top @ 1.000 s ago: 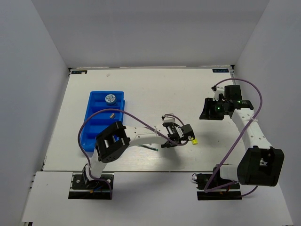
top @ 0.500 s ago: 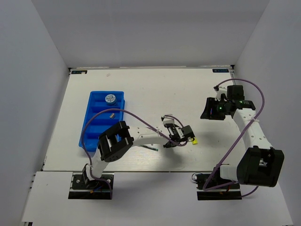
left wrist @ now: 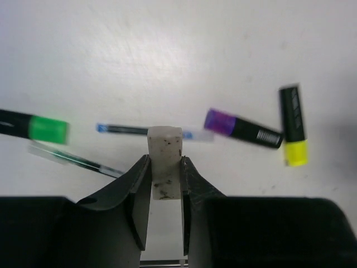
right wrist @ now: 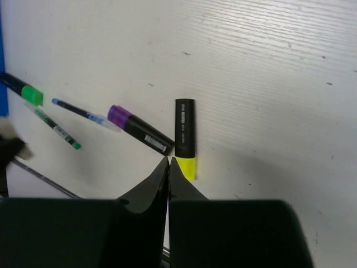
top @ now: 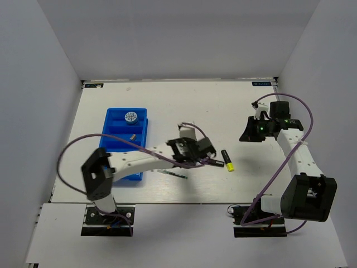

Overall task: Sort the stationery into containers
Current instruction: Pick up the stationery from the center of the board, then place the stationery in the storage box.

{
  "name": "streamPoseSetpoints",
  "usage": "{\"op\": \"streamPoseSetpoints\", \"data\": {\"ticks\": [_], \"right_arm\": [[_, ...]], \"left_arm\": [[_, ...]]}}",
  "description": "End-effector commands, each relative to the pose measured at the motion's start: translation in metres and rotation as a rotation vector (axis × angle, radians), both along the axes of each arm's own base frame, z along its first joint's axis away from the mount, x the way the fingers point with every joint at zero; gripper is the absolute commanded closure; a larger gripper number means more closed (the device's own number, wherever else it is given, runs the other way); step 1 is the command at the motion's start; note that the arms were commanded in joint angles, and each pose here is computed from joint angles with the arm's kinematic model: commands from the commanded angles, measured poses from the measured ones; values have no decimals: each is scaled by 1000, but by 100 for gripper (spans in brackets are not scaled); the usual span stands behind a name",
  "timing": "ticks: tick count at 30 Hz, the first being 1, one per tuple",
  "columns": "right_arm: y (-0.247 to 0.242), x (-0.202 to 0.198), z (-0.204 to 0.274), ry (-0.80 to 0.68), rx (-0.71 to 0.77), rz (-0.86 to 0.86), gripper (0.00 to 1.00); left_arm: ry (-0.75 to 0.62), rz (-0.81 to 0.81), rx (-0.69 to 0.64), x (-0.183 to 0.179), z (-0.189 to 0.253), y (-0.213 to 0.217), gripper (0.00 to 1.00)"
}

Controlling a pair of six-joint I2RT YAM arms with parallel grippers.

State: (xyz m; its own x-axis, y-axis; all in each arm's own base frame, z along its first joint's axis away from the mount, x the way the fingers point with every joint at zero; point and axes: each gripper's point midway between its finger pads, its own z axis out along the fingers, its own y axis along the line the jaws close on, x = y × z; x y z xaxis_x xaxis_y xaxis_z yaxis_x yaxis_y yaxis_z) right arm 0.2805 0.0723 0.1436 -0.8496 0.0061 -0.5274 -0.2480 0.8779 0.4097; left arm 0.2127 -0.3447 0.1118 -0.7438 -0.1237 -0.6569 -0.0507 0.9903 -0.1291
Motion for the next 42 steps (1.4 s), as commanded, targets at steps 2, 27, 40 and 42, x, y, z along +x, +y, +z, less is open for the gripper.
{"op": "streamPoseSetpoints", "data": {"ticks": [2,27,40,42], "right_arm": [[20,-14,6,-10,90,121,96],[22,-15,-1,36,109,143,47],[23,-16,-7,58,113,170,23],[24,-17,-10,73,111,176,27]], "left_arm": [[-164,162,14,52,70,93,100],[-87,909,139,165,9,314,97],[-32,930,115,180,-14,321,36],[-44,916,91,184,-7,320,29]]}}
